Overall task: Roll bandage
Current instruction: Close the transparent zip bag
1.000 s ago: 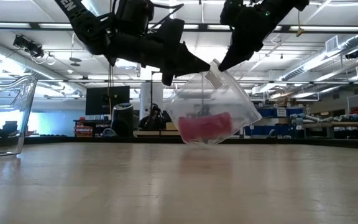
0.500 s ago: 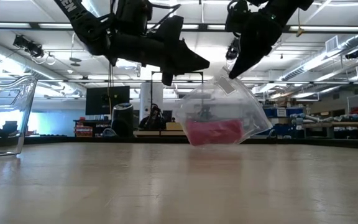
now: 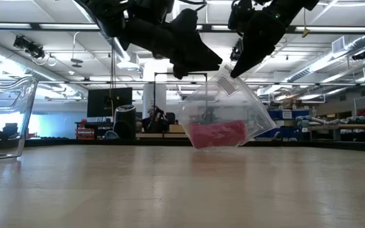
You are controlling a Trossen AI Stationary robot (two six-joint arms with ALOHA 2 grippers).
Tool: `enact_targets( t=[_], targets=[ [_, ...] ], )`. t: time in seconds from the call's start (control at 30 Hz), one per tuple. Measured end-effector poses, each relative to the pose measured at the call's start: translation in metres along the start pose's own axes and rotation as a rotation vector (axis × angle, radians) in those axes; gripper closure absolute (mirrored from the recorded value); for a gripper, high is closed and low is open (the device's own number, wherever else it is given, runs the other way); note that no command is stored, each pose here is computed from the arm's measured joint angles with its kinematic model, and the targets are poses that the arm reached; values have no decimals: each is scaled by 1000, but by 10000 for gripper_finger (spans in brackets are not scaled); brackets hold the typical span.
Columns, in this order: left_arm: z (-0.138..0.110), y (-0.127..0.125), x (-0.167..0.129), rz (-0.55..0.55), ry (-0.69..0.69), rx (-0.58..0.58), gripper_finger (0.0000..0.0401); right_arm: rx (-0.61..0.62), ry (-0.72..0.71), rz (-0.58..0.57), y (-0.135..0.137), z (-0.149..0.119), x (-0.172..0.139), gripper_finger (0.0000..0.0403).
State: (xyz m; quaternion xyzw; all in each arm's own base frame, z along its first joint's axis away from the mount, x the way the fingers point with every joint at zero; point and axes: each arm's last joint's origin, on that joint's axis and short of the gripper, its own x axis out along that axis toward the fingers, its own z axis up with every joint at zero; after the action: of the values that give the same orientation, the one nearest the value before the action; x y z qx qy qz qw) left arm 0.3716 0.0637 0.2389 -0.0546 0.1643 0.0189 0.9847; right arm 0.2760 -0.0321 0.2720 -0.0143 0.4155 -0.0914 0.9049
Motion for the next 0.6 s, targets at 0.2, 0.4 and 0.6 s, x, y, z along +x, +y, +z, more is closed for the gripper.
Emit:
enact_targets(
  t=[0.2, 0.4, 0.6],
  targets=[
    [-1, -1, 0, -20, 20, 20, 269, -11, -10, 1, 0, 1, 0, 384],
    [-4, 0, 0, -2, 49, 9, 270, -16, -25, 9, 0, 2, 0, 384],
    [-4, 1, 2, 0, 41, 7, 270, -16, -33, 18, 0, 3, 0, 385]
  ],
)
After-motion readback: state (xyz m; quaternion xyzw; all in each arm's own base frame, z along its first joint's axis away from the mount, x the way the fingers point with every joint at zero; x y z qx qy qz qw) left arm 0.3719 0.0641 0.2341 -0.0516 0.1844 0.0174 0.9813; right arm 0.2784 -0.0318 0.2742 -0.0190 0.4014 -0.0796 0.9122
